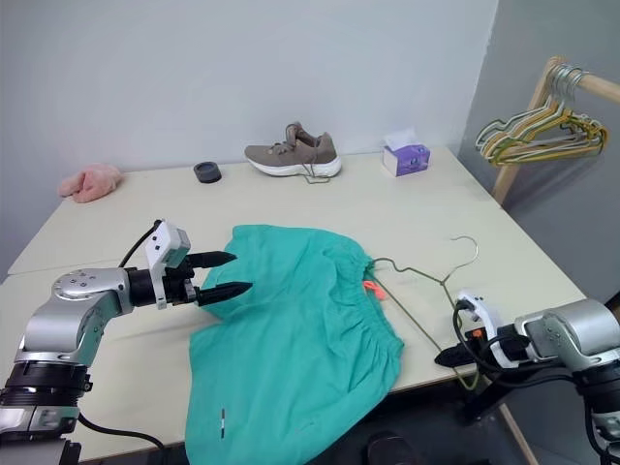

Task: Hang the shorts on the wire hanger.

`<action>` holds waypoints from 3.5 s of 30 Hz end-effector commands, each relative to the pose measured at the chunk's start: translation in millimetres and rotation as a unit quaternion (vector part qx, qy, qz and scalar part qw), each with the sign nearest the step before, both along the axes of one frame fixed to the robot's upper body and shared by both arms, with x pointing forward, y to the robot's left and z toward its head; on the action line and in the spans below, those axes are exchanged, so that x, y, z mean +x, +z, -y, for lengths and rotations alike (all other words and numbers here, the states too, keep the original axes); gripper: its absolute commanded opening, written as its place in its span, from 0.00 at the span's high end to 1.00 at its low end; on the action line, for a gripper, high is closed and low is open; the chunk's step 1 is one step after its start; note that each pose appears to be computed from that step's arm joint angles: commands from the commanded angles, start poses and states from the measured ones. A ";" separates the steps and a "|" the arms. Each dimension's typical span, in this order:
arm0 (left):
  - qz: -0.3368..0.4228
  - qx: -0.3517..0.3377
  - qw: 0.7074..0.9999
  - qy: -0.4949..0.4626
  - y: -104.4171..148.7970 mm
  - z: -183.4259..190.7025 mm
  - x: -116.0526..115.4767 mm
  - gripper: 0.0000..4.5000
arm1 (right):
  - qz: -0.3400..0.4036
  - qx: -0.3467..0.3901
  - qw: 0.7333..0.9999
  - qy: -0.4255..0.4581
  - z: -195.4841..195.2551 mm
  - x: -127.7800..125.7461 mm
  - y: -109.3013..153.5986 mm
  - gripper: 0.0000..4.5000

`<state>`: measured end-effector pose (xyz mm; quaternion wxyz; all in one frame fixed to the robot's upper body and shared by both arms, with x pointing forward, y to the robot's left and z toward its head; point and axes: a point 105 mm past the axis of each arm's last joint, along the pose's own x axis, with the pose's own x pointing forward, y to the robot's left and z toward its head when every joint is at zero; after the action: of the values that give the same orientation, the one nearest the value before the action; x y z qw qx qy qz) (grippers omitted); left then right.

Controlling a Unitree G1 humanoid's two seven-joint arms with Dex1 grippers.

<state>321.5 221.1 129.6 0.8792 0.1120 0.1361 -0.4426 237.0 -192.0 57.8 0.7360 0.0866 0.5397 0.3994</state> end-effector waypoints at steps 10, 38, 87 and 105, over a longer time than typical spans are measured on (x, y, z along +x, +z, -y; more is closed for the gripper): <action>0.025 0.001 1.000 -0.005 11.6 0.0 -1.6 0.06 | 0.015 -0.010 1.000 0.012 -15.5 17.0 -6.0 1.00; 0.110 -0.050 0.992 0.023 71.4 4.3 28.6 0.03 | 0.236 -0.006 0.960 0.149 -95.3 54.5 51.8 1.00; 0.049 0.119 0.964 -0.232 12.2 52.6 -11.8 1.00 | 0.502 -0.107 0.774 0.371 -106.2 55.2 75.8 0.88; 0.013 0.059 0.985 -0.163 19.2 37.6 -7.3 1.00 | 0.367 -0.007 0.913 0.178 -52.1 17.7 78.5 0.01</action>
<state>310.5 183.7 130.5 0.7802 0.1841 0.1616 -0.5756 263.1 -150.3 136.4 0.7956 -0.1931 0.2384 0.5224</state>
